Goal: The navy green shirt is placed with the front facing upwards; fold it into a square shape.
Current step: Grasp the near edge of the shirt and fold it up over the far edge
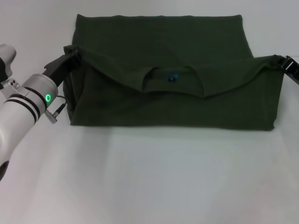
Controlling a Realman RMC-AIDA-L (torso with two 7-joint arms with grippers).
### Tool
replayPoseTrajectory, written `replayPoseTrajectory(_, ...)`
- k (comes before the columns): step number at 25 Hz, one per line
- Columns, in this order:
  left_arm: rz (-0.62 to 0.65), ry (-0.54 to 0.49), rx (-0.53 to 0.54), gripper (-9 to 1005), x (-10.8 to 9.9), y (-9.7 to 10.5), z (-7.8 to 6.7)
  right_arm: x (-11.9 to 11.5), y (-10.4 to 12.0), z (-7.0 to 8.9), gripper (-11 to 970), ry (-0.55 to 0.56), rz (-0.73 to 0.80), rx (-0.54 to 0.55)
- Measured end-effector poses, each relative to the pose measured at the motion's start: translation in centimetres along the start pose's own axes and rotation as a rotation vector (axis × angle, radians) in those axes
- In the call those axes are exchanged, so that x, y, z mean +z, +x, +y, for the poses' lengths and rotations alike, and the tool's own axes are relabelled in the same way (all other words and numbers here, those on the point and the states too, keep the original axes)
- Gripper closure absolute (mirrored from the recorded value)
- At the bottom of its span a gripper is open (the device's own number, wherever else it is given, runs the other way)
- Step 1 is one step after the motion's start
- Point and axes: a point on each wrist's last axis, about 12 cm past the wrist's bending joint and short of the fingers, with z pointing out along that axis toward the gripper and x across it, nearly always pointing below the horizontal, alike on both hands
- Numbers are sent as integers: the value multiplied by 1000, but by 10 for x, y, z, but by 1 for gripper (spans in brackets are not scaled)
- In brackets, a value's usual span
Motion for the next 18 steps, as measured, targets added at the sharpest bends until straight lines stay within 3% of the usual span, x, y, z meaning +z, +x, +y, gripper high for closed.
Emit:
replayPoseTrajectory(3,-11,-11,-10,868,-2,-1,3,-1,0,-1,902,-3,-4,-15)
replayPoseTrajectory(11,-89,-84,-79,658,-15,-2,22,-8,3,-5,589,-21,-45,-12)
replayPoseTrajectory(18,-65,22,-156,477,-32,-4,32,-28,0,-17,367,-65,-75,18)
